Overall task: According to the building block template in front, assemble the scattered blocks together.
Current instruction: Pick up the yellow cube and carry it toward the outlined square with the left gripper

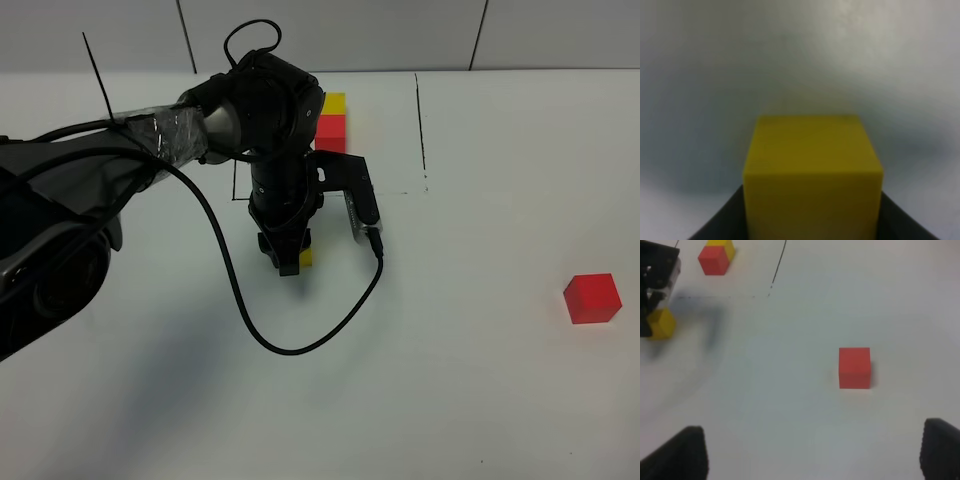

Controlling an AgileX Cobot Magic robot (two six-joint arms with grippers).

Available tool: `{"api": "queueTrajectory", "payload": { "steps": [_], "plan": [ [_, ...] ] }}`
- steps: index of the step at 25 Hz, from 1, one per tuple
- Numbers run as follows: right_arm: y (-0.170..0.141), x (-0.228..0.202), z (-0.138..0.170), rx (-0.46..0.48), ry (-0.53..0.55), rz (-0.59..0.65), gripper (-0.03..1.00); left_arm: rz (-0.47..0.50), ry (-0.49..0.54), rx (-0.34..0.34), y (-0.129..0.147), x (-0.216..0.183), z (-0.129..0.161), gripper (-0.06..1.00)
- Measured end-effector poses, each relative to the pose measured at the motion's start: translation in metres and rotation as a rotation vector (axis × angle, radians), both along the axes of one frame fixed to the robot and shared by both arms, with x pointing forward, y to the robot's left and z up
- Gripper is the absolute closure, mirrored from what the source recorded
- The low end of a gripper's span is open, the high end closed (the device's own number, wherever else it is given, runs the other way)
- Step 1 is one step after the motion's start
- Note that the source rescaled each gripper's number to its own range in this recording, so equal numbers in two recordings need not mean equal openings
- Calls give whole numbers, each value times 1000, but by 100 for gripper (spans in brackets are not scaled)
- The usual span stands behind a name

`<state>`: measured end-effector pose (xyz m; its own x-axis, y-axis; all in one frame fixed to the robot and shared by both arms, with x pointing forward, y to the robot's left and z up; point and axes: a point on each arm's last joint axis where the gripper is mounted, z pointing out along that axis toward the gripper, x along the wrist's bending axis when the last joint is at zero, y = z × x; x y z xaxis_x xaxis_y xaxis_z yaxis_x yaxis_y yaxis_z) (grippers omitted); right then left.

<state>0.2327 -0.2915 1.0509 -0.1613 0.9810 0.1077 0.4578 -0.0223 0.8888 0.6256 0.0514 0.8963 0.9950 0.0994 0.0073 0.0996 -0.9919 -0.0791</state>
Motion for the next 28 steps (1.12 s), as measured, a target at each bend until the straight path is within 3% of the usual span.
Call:
{"api": "queueTrajectory", "payload": {
  "steps": [9, 21, 24, 28],
  "plan": [
    [0, 0, 0, 0, 0, 0, 21, -95, -29, -23, -3, 3, 0, 94],
    [0, 0, 0, 0, 0, 0, 21, -102, -29, -55, -6, 3, 0, 93],
    [0, 0, 0, 0, 0, 0, 21, -99, -28, -66, -7, 4, -3, 81],
    [0, 0, 0, 0, 0, 0, 21, -98, -27, -69, -8, 4, -4, 47]
  ]
}}
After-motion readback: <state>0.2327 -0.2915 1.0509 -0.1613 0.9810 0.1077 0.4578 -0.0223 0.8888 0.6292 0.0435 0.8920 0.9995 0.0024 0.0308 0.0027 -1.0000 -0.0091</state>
